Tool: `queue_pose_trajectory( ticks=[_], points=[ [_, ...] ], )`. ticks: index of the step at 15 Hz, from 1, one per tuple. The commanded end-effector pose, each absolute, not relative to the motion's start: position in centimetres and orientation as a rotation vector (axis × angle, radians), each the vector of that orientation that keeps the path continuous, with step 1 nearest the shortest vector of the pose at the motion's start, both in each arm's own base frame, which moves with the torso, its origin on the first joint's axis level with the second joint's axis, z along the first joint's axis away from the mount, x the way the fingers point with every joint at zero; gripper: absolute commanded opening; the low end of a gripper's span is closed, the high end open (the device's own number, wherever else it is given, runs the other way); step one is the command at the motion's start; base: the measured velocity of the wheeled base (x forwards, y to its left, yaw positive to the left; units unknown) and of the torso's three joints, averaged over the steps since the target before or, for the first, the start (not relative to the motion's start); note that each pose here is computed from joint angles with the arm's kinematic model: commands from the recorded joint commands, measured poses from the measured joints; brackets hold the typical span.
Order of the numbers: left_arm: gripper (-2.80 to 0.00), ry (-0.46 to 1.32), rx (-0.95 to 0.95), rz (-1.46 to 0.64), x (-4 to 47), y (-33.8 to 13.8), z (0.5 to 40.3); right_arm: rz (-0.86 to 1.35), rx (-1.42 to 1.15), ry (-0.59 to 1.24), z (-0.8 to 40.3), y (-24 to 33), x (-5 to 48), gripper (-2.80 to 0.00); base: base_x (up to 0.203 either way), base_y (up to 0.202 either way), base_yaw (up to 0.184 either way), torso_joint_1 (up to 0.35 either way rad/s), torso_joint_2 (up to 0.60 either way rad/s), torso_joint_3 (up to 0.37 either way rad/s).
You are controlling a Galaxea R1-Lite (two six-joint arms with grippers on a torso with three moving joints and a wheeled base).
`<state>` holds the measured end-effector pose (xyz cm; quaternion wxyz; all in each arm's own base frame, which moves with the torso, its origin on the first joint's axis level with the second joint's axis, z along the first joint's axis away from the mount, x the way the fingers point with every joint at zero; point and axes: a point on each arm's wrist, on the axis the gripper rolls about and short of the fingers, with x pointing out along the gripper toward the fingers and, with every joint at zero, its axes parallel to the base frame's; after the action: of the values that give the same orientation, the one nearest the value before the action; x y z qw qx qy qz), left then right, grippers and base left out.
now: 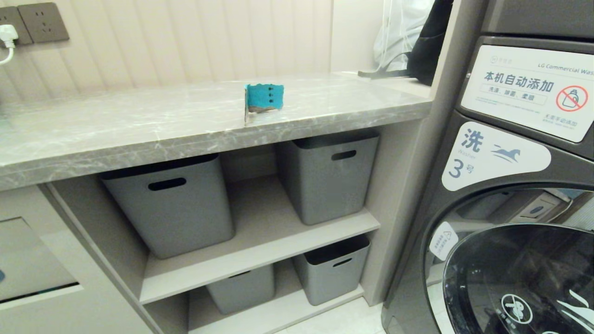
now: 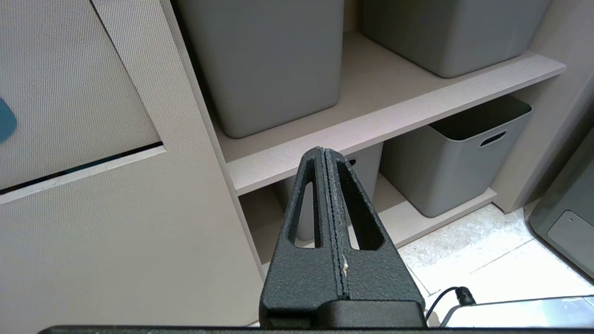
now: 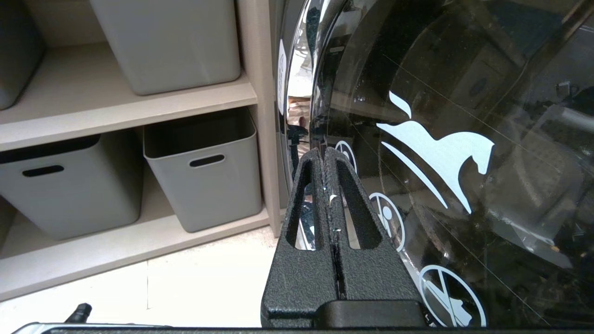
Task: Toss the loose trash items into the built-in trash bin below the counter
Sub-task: Pick up the garbage
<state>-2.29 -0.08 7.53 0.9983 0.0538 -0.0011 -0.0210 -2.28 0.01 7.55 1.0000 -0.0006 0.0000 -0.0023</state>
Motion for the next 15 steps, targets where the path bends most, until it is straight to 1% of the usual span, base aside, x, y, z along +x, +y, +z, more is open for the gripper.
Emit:
queue_pose_trajectory(
  ticks=[1,15],
  points=[
    [-2.8,-0.002,0.109,-0.043,-2.29,-0.08,7.48,-0.005,-0.002,0.0,7.55,0.01,-2.28,-2.8,0.0,0.0,0.0,0.0,0.0,0.0],
    [-2.8,-0.002,0.11,-0.043,-2.29,-0.08,7.48,-0.005,-0.002,0.0,7.55,0.01,-2.28,-2.8,0.0,0.0,0.0,0.0,0.0,0.0]
  ],
)
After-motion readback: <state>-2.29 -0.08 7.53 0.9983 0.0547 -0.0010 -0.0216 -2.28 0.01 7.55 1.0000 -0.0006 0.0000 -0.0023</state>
